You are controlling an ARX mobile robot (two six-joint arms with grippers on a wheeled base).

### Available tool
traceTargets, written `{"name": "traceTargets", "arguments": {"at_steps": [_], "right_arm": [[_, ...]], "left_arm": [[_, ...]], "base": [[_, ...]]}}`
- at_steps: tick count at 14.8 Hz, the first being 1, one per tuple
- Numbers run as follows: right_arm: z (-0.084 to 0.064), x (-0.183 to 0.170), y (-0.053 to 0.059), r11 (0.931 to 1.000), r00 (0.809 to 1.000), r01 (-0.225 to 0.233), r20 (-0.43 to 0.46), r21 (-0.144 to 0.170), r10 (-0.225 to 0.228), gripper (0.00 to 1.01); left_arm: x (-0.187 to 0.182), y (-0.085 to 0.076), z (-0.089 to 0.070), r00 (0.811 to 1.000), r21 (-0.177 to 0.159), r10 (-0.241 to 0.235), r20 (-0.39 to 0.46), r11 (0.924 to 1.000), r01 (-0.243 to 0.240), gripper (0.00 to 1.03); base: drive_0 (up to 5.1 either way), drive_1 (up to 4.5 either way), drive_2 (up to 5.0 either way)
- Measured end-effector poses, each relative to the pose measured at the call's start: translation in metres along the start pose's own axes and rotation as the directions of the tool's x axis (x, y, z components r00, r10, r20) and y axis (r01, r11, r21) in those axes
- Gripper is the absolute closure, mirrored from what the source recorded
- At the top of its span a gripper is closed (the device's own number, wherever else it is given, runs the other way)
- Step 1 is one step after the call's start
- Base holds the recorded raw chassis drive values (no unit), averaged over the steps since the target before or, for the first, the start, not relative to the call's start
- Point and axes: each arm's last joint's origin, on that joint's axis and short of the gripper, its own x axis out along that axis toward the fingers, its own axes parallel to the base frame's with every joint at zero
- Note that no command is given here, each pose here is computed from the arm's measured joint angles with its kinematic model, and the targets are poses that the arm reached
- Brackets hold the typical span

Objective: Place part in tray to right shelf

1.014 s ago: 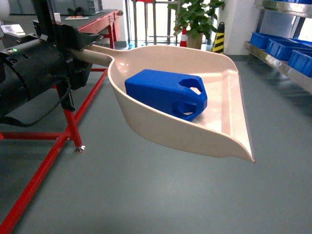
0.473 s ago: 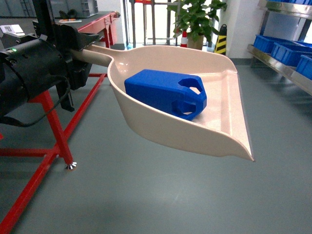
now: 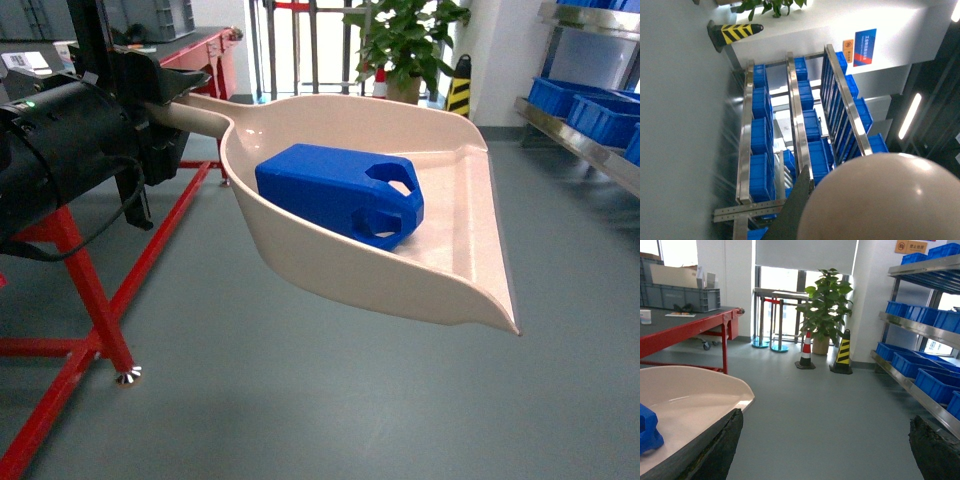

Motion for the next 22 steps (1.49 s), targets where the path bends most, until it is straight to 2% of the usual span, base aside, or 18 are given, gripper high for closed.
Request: {"name": "traceTargets", "arguments": {"at_steps": [7, 8, 9, 14, 22], "right_arm": [[-0.0002, 0.0000, 0.0000, 1.0000, 1.000, 0.000, -0.002, -0.001, 0.000, 0.03], [0.0003, 0.0000, 0.0000, 1.0000, 1.000, 0.000, 0.002, 0.001, 0.000, 0.03], [-0.0021, 0.0010, 0.0009, 1.0000, 1.000, -0.005, -0.017, -0.008, 0.005, 0.03], [-0.0007, 0.0004, 0.0003, 1.0000, 1.000, -0.003, -0.005, -0.003, 0.003, 0.03], [-0.0002, 0.0000, 0.0001, 1.0000, 1.000, -0.003, -0.001, -0.001, 0.003, 0.03]], "left_arm": [[0.0000, -0.0003, 0.0001, 1.000, 0.001, -0.004, 0.001, 1.0000, 0.004, 0.91], [0.0006, -0.0012, 0.0003, 1.000, 0.001, -0.009, 0.002, 1.0000, 0.009, 0.91], [0.0000, 0.0022, 0.0026, 1.000, 0.000, 0.012, 0.011, 0.9999, -0.012, 0.91], [0.0008, 0.0008, -0.0019, 1.000, -0.001, 0.001, -0.005, 1.0000, -0.001, 0.91], [0.0005, 0.0011, -0.0002, 1.000, 0.000, 0.002, 0.000, 1.0000, -0.002, 0.91]], "base": [[0.0, 4.28, -4.3], [-0.6, -0.64, -0.6], [-1.6, -1.62, -1.6], [-1.6, -1.62, -1.6], [-1.6, -1.61, -1.6]]}}
